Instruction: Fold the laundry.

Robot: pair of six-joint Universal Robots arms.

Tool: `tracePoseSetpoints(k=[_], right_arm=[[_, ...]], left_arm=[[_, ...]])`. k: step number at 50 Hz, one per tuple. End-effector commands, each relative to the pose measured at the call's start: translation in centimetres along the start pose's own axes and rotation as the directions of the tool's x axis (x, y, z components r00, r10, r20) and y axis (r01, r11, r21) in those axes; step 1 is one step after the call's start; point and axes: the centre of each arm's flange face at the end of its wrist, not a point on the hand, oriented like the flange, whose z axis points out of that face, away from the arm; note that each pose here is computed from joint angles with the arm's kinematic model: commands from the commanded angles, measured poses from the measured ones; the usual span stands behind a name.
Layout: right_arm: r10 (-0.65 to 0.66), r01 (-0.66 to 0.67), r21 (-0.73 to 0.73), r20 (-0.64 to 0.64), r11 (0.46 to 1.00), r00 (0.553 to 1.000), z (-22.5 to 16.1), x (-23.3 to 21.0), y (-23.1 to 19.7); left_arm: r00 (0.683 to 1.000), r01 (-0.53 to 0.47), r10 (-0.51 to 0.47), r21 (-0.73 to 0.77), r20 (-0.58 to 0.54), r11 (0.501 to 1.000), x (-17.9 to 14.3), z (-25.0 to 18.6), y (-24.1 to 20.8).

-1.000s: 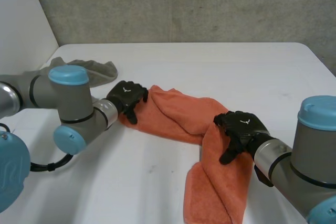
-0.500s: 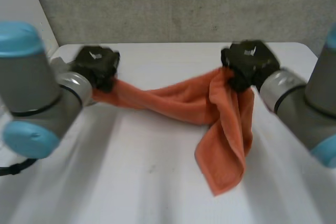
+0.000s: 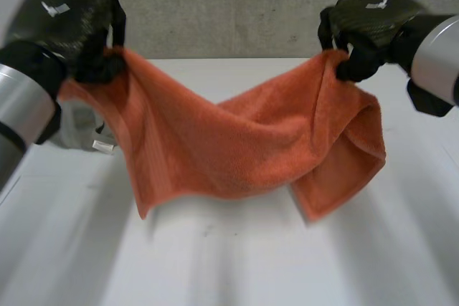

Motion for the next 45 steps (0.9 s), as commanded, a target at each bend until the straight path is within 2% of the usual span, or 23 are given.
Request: tracePoseSetpoints(k=[1,5,9,14,19,25,31,34,35,39,45], right_arm=[[0.007,0.000,-0.095,0.066,0.996,0.998,5.5,-0.4,4.8],[-0.023,0.027,-0.052,0.089,0.998,0.996,9.1,-1.5,6.9],[-0.058,0.055,0.035,0.114,0.998,0.992,11.7,-4.1,8.2],[-0.083,0.075,0.110,0.073,0.991,0.994,13.6,-5.3,9.2],[-0.064,0.068,0.075,-0.050,0.995,0.997,12.6,-3.6,8.3],[-0.048,0.046,-0.025,-0.123,0.999,0.991,7.8,-2.1,7.0],[0.002,-0.043,-0.209,-0.192,0.977,0.981,5.6,1.5,11.3],[0.095,-0.154,-0.286,-0.208,0.946,0.974,4.7,2.1,13.8],[0.152,-0.211,-0.302,-0.209,0.930,0.966,4.5,2.4,14.6],[0.275,-0.321,-0.325,-0.181,0.889,0.944,4.3,2.3,16.5],[0.409,-0.432,-0.325,-0.142,0.841,0.902,5.8,1.5,19.2]], left_arm=[[1.000,-0.007,0.003,-0.213,-0.016,0.977,0.8,4.1,7.4],[1.000,0.000,0.010,-0.331,0.028,0.944,-0.2,6.8,12.5],[0.995,0.012,0.026,-0.380,0.094,0.925,-1.5,8.9,15.4],[0.980,0.021,0.056,-0.381,0.189,0.924,-2.7,10.5,16.2],[0.973,0.015,0.075,-0.385,0.217,0.923,-2.4,10.2,16.0],[0.983,-0.001,0.067,-0.356,0.173,0.935,-0.9,7.1,13.1],[0.994,-0.031,0.068,-0.368,0.088,0.929,1.5,2.5,12.5],[0.998,-0.050,0.062,-0.385,0.019,0.921,2.8,0.5,12.7],[0.997,-0.081,0.070,-0.405,-0.042,0.911,3.8,-0.9,13.2],[0.980,-0.179,0.119,-0.447,-0.159,0.876,5.4,-3.4,15.0],[0.966,-0.241,0.172,-0.444,-0.192,0.863,5.8,-3.7,17.2]])
